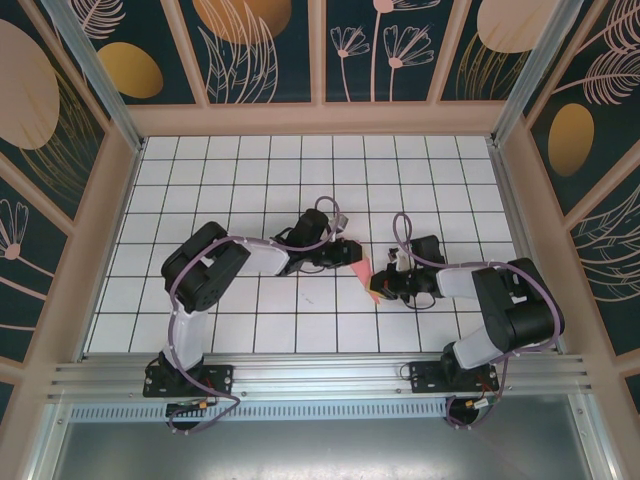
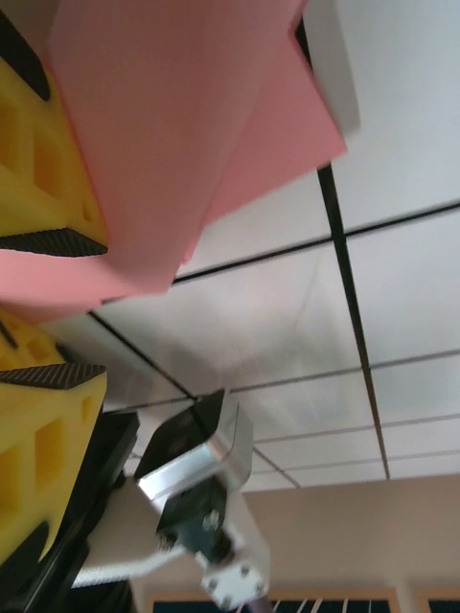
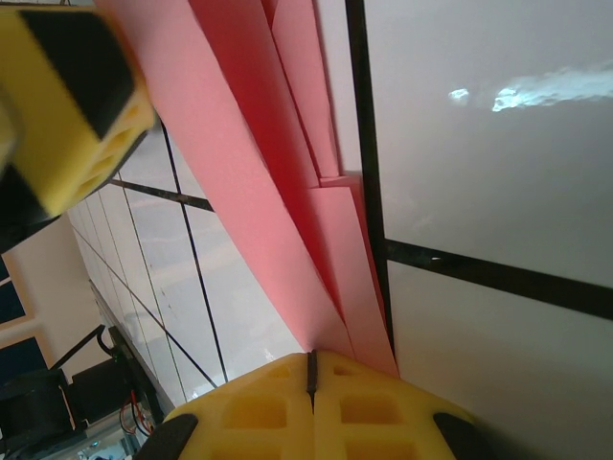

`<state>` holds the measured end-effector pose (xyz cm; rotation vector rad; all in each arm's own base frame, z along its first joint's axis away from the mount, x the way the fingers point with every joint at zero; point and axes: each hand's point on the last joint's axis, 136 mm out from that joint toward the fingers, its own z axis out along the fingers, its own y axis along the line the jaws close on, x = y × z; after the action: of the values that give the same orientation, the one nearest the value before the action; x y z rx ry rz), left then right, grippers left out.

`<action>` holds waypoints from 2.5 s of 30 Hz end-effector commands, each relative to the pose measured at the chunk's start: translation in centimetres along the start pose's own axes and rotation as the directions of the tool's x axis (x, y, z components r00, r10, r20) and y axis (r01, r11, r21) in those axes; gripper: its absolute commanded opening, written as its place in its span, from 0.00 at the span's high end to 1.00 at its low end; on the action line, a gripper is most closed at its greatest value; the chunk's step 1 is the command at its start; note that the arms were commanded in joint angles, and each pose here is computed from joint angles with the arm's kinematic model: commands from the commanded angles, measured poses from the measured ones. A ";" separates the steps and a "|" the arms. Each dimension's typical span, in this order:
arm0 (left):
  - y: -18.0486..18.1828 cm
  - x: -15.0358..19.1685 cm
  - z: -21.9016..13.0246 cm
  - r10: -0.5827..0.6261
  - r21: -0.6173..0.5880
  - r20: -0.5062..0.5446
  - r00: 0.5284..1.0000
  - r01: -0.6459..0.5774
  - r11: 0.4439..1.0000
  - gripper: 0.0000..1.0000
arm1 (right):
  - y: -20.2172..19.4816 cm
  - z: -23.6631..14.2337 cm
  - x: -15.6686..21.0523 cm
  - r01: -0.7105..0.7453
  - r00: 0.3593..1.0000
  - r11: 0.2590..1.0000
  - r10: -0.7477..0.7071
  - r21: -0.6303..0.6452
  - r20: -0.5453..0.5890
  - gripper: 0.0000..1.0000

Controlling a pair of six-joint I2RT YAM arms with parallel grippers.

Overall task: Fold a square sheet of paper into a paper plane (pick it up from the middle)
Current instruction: Fold the wing for the fifth time at the center of the table.

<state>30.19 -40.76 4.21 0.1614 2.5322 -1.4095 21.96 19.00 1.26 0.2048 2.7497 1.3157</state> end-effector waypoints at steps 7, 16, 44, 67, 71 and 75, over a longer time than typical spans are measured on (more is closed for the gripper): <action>2.8 -4.1 0.4 0.007 -0.091 0.090 0.996 0.001 0.996 0.61 | -7.1 -0.1 3.2 -0.112 0.992 0.956 0.122 0.273 -0.020 1.00; 5.2 -6.9 -1.5 -0.005 -0.086 0.137 0.991 0.017 0.996 0.60 | -7.2 -0.3 3.3 -0.117 0.992 0.954 0.126 0.276 -0.013 1.00; -3.5 -0.5 -0.5 0.011 0.020 0.100 0.995 -0.013 1.000 0.63 | -6.9 -0.3 3.0 -0.102 0.994 0.958 0.107 0.269 -0.006 1.00; 2.5 -0.3 2.1 0.035 -0.199 0.086 0.996 -0.017 0.980 0.61 | -7.4 -0.3 3.2 -0.117 0.992 0.951 0.124 0.288 -0.007 1.00; 3.3 -0.8 1.7 0.035 -0.250 0.095 0.995 -0.010 0.968 0.60 | -7.4 -0.3 3.2 -0.116 0.992 0.950 0.123 0.289 -0.006 1.00; 3.5 -1.3 1.6 0.046 -0.270 0.098 0.994 -0.018 0.963 0.60 | -7.3 -0.3 3.1 -0.115 0.993 0.951 0.122 0.286 -0.006 1.00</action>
<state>30.94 -42.17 3.16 0.1046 2.5511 -1.1794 21.91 18.84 1.19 0.1999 2.7429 1.2995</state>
